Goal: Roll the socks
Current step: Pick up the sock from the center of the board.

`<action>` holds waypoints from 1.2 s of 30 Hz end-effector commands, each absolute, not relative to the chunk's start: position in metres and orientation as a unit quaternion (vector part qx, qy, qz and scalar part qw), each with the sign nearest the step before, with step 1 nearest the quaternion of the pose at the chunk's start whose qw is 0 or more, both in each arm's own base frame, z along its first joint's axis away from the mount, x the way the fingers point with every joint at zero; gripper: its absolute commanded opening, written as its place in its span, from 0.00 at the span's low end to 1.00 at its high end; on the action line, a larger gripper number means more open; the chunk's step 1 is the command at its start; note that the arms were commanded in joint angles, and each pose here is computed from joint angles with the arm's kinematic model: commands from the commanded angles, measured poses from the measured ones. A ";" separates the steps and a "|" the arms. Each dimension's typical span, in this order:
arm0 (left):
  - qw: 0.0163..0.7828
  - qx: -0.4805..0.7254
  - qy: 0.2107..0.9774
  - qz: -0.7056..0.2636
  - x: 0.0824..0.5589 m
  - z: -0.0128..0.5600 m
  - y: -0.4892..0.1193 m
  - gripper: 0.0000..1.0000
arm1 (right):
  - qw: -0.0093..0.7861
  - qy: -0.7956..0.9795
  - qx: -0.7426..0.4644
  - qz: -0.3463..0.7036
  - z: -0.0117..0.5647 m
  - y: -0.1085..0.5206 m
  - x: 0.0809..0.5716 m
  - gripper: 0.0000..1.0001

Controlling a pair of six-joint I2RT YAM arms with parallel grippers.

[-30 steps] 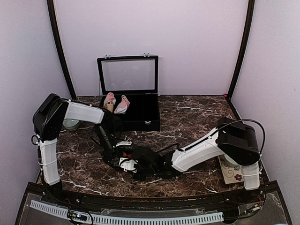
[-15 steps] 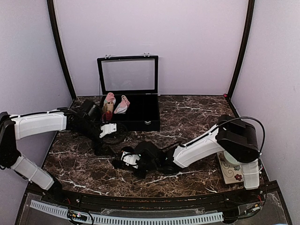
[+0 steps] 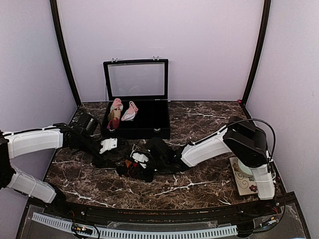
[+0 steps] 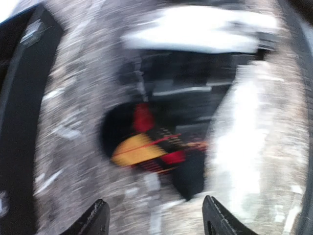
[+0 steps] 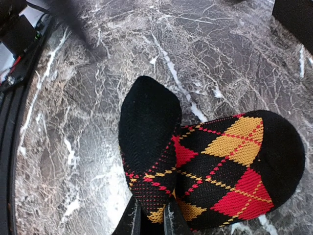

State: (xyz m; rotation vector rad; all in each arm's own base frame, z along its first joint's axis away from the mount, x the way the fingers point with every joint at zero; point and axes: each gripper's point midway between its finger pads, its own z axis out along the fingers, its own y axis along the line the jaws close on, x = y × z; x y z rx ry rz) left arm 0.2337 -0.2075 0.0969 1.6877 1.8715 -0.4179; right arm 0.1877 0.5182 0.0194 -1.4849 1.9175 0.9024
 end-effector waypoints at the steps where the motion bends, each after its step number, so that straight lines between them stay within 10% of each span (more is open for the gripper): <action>1: 0.226 0.695 0.622 -0.281 0.162 0.101 -0.223 0.66 | 0.035 0.824 -0.512 0.241 -0.107 0.419 0.150 0.04; 25: 0.211 0.762 0.589 -0.167 0.199 0.034 -0.239 0.48 | -0.081 0.862 -0.398 0.304 -0.102 0.414 0.150 0.06; 36: 0.114 0.740 0.636 -0.186 0.196 0.010 -0.227 0.19 | -0.013 0.860 -0.386 0.335 -0.064 0.428 0.168 0.32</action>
